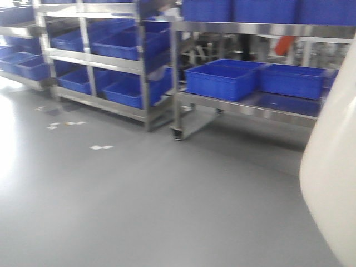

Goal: Move white bin to right shelf second layer
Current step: 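Hold the bin in the right gripper while driving across the room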

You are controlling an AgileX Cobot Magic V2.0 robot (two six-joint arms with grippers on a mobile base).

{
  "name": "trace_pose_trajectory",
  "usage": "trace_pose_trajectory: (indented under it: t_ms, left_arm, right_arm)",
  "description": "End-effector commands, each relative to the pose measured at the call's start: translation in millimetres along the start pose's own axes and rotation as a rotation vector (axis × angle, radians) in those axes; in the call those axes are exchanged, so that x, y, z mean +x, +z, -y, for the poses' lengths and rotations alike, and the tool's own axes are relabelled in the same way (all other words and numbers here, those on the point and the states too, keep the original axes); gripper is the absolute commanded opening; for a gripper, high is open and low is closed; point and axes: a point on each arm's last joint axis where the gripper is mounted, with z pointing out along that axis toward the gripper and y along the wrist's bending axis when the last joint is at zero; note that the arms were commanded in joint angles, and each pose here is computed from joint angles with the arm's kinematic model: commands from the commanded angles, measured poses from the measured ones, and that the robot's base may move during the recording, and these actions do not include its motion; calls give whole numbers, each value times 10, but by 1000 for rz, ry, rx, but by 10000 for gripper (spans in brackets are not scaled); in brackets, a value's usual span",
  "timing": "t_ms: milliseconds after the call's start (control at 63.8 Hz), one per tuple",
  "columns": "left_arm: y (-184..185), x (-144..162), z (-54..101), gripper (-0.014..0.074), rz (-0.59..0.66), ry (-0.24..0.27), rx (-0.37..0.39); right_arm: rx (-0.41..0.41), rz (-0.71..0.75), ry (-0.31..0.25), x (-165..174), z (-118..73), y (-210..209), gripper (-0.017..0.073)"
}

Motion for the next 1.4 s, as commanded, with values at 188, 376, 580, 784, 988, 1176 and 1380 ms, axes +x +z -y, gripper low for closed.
trace_pose_trajectory:
  t_ms: [188,376,580,784,988,1176,1380]
  left_arm:
    - [2,39,-2,85,64,-9,-4]
    - [2,39,-2,85,64,-9,-4]
    - [2,39,-2,85,64,-9,-4]
    - [2,39,-2,85,64,-9,-4]
    - [2,39,-2,85,64,-9,-4]
    - [2,39,-2,85,64,-9,-4]
    - [2,39,-2,85,64,-9,-4]
  right_arm:
    - [-14,36,6,-40,-10,-76,59]
    - [-13,34,6,-39,-9,-75,59]
    - [-13,34,6,-39,-9,-75,59]
    - [-13,34,6,-39,-9,-75,59]
    - [-13,34,6,-39,-9,-75,59]
    - [-13,34,6,-39,-9,-75,59]
    - [-13,34,6,-39,-9,-75,59]
